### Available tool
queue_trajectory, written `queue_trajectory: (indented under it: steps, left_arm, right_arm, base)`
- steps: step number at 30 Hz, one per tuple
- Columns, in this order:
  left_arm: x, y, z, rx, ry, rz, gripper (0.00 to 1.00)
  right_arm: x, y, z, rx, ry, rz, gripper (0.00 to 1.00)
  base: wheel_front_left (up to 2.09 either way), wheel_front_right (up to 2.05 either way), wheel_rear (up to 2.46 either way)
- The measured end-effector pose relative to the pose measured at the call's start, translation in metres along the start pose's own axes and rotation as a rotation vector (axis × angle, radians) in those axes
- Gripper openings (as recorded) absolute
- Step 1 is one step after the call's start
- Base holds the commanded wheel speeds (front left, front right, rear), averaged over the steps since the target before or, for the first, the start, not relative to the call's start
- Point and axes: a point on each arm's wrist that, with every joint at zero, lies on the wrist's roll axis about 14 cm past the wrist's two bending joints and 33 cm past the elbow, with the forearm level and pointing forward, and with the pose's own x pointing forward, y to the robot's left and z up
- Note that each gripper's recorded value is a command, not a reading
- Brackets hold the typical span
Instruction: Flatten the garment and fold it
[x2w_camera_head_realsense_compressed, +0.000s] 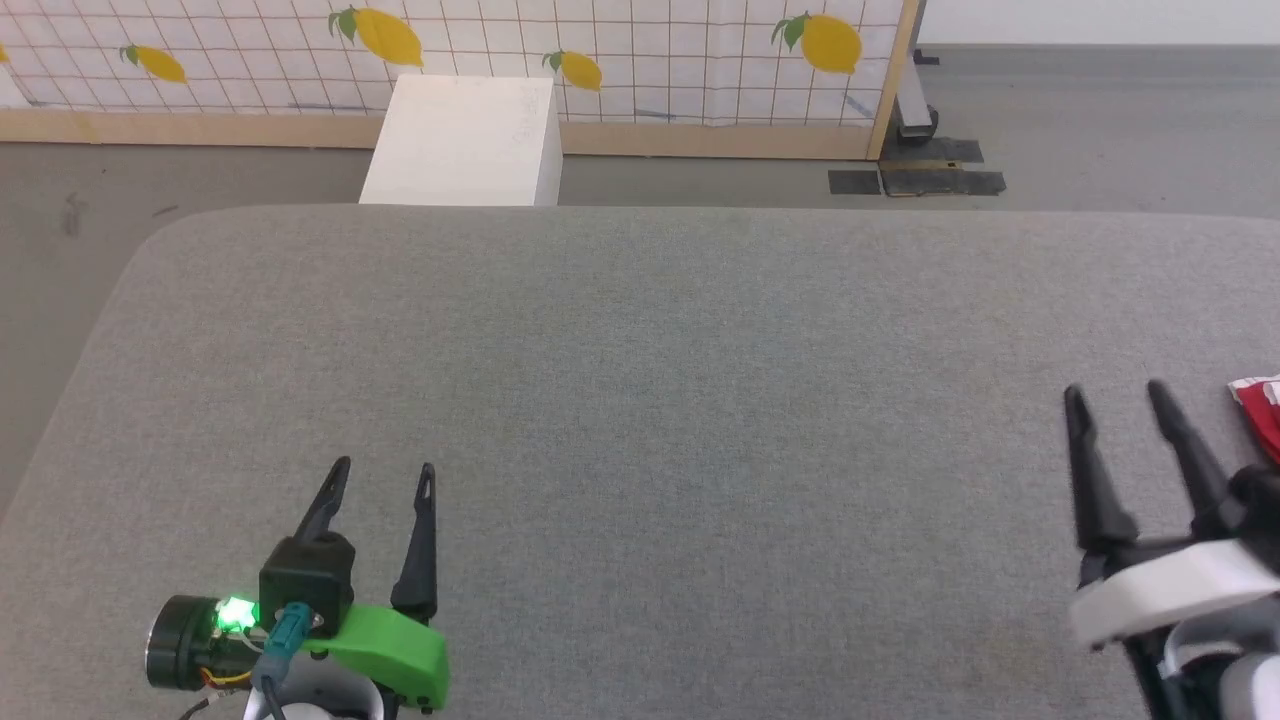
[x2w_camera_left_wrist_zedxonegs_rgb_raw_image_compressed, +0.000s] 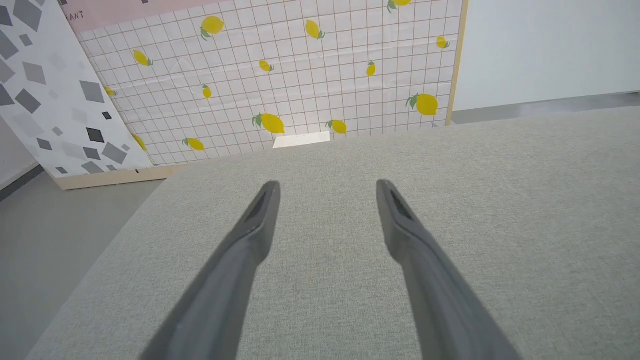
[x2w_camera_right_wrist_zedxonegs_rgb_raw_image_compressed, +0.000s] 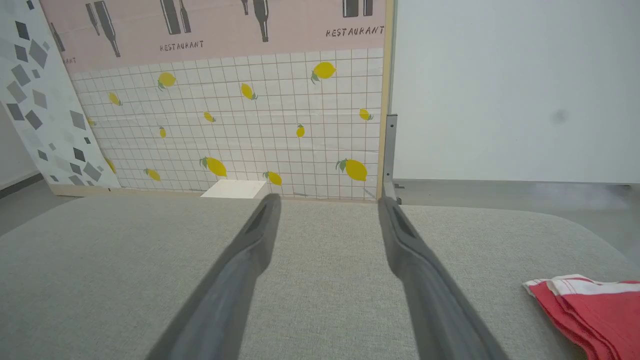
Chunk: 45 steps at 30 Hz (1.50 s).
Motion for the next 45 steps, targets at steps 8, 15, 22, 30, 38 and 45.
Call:
queue_trajectory:
  steps: [8,15,22,30,38,45]
  left_arm:
    - [-0.006,-0.002,-0.009,0.004,0.026,-0.003,1.0]
    - [-0.007,-0.003,-0.011,0.002,0.031,0.0,1.0]
    - [-0.007,-0.003,-0.012,0.006,0.032,0.0,1.0]
    - [-0.006,-0.003,-0.011,0.006,0.027,0.002,1.0]
    - [-0.006,-0.004,-0.011,0.002,0.027,0.002,1.0]
    - [-0.007,-0.005,-0.012,-0.012,0.031,0.003,0.0]
  right_arm:
    - [-0.019,0.018,-0.029,-0.035,0.096,0.028,1.0]
    - [-0.023,0.019,-0.034,-0.048,0.109,0.034,1.0]
    - [-0.023,0.019,-0.035,-0.048,0.109,0.036,1.0]
    - [-0.023,0.019,-0.034,-0.046,0.106,0.036,1.0]
    - [-0.024,0.019,-0.032,-0.047,0.101,0.036,1.0]
    - [-0.024,0.02,-0.032,-0.048,0.105,0.036,0.0]
  base:
    - [0.0,0.0,0.0]
    - [0.0,0.0,0.0]
    - [0.0,0.0,0.0]
    - [0.0,0.0,0.0]
    - [0.0,0.0,0.0]
    - [0.0,0.0,0.0]
